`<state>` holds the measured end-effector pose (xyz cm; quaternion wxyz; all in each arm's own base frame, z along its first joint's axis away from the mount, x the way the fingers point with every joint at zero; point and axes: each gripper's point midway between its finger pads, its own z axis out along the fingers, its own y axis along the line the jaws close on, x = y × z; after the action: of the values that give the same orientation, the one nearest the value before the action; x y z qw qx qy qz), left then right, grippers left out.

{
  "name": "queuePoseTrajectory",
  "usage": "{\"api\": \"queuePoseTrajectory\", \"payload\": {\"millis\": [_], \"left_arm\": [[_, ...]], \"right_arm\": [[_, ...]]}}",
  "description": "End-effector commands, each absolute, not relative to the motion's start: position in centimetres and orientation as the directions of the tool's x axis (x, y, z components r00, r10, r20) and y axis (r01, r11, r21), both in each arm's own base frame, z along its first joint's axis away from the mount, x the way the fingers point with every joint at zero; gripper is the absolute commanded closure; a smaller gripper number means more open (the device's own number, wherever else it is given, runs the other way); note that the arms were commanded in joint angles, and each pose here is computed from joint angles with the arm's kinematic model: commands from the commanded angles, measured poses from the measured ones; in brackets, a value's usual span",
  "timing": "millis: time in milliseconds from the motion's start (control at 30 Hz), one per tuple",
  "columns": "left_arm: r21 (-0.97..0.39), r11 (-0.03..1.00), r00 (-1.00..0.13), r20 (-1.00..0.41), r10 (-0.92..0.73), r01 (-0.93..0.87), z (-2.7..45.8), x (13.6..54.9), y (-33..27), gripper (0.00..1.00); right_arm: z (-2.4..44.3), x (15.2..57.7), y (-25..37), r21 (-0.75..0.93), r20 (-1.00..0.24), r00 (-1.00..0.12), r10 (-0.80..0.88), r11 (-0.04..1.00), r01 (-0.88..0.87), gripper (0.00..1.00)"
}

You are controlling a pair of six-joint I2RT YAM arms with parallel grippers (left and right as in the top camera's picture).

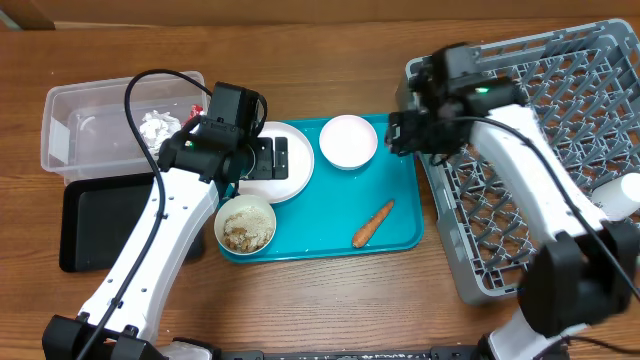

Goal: Sort waste into correct bins and load items into the dishwasher
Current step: 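Reach the right gripper to the pink bowl on the teal tray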

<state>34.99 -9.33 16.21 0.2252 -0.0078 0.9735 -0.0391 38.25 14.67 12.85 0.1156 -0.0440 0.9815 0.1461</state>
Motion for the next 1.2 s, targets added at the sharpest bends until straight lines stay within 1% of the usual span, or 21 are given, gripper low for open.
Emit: {"api": "queuePoseTrajectory", "payload": {"millis": [0, 167, 267, 667, 833, 900, 1000, 1100, 1167], "left_arm": [[-0.073, 0.997, -0.885, -0.461, -0.062, -0.032, 17.0, 35.4, -8.8, 0.0], [-0.073, 0.997, -0.886, -0.46, -0.062, -0.032, 16.9, 35.4, -8.8, 0.0], [-0.073, 0.997, -0.885, -0.461, -0.062, -0.032, 16.9, 35.4, -8.8, 0.0], [-0.073, 0.997, -0.886, -0.46, -0.062, -0.032, 16.9, 35.4, -8.8, 0.0], [-0.073, 0.997, -0.886, -0.46, -0.062, -0.032, 16.9, 35.4, -8.8, 0.0], [-0.073, 0.997, -0.886, -0.459, -0.062, -0.032, 16.9, 35.4, -8.8, 0.0], [-0.074, 0.997, -0.886, -0.459, -0.062, -0.031, 16.9, 35.4, -8.8, 0.0], [-0.075, 0.997, -0.886, -0.459, -0.062, -0.031, 16.9, 35.3, -8.8, 0.0], [-0.075, 0.997, -0.887, -0.459, -0.062, -0.031, 16.9, 35.3, -8.8, 0.0]], "right_arm": [[12.4, 39.1, 16.0, 0.274, -0.26, -0.964, -0.061, 0.952, -0.134, 0.2], [10.7, 40.9, 15.8, 0.239, -0.273, -0.962, 0.015, 0.97, -0.053, 0.24], [9.5, 41.7, 16.1, 0.25, -0.265, -0.963, 0.044, 0.968, -0.025, 0.28], [5.4, 42.8, 16.4, 0.249, -0.22, -0.972, 0.08, 0.968, 0.023, 0.3], [4.3, 42.9, 16.8, 0.245, -0.211, -0.975, 0.073, 0.969, 0.019, 0.38], [4.0, 42.8, 17.1, 0.243, -0.208, -0.976, 0.065, 0.97, 0.013, 0.4], [3.9, 42.8, 17.4, 0.239, -0.214, -0.975, 0.057, 0.971, 0.005, 0.48], [3.9, 42.8, 17.6, 0.239, -0.217, -0.975, 0.053, 0.971, -0.001, 0.48], [3.9, 42.6, 17.8, 0.235, -0.214, -0.976, 0.048, 0.972, -0.003, 0.53]]}}
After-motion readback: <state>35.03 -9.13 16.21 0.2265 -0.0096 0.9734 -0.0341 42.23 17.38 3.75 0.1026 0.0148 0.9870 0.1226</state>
